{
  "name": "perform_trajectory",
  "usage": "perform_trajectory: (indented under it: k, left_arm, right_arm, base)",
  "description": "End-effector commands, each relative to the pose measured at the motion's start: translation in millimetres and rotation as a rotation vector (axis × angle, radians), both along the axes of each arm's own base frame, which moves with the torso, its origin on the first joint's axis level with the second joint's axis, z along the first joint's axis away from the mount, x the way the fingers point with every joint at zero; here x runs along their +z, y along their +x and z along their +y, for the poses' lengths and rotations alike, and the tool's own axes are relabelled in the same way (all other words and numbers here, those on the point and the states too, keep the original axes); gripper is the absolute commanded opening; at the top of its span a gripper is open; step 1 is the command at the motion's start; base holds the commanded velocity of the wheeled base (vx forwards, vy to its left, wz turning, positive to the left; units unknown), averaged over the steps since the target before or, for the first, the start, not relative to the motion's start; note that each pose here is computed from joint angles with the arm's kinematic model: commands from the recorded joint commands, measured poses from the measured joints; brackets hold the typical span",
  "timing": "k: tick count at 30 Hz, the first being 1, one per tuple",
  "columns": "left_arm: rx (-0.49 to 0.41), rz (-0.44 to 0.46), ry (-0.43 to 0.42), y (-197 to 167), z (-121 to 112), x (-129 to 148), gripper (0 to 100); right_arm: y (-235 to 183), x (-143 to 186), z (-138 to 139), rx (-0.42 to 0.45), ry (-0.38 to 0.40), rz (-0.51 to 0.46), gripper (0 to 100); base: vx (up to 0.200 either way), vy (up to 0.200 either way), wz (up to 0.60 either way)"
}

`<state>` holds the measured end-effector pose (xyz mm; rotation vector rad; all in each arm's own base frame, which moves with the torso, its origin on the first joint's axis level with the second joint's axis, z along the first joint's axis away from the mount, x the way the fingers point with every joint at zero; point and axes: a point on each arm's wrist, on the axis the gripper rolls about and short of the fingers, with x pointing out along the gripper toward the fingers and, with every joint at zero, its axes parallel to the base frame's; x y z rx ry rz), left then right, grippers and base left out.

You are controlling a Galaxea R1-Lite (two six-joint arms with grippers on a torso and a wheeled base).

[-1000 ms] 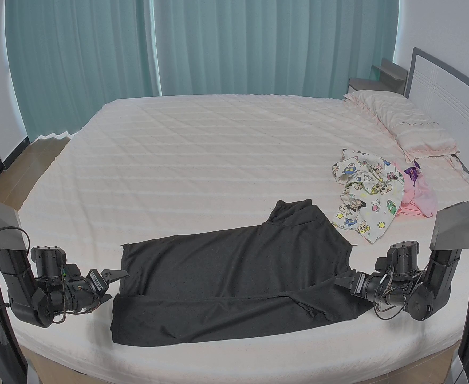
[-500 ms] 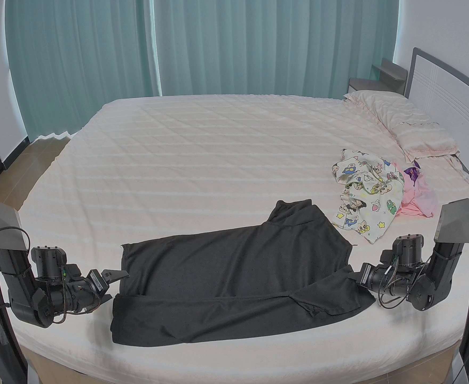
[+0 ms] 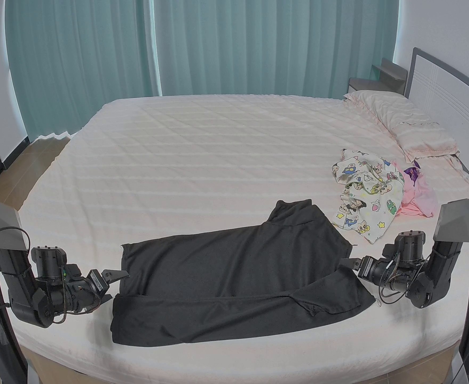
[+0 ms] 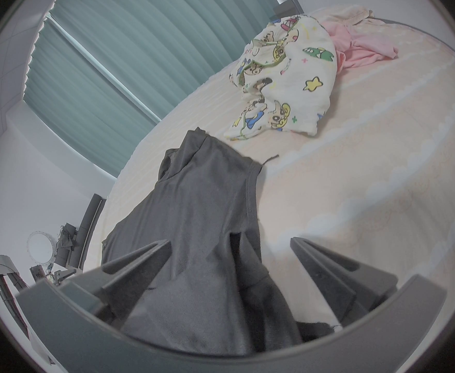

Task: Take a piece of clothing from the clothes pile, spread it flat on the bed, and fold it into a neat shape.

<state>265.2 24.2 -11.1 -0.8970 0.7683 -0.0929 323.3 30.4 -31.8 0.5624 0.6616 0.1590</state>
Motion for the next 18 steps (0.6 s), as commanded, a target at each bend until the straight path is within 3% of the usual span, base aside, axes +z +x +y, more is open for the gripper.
perform_trajectory:
  k: [1, 4, 8, 14, 18]
  left_arm:
    - [0.0, 0.002, -0.001, 0, 0, 0, 100]
    - [0.001, 0.002, -0.001, 0, 0, 0, 100]
    - [-0.004, 0.0, 0.003, 0, 0, -1, 100]
    - [-0.031, 0.0, 0.035, -2, -1, -5, 100]
    - [-0.029, -0.001, 0.034, -1, 0, -4, 100]
  right_arm:
    - [-3, 13, -6, -0.028, 0.002, -0.049, 100]
    - [-16, 23, 0, -0.008, 0.003, -0.056, 100]
    - [-36, 36, 31, 0.051, -0.019, -0.067, 100]
    - [-58, 35, 68, 0.01, -0.02, -0.021, 100]
    - [-76, 28, 89, -0.009, 0.034, 0.054, 100]
  base:
    - [0.0, 0.0, 0.0]
    - [0.0, 0.0, 0.0]
    - [0.0, 0.0, 0.0]
    - [0.0, 0.0, 0.0]
    - [0.0, 0.0, 0.0]
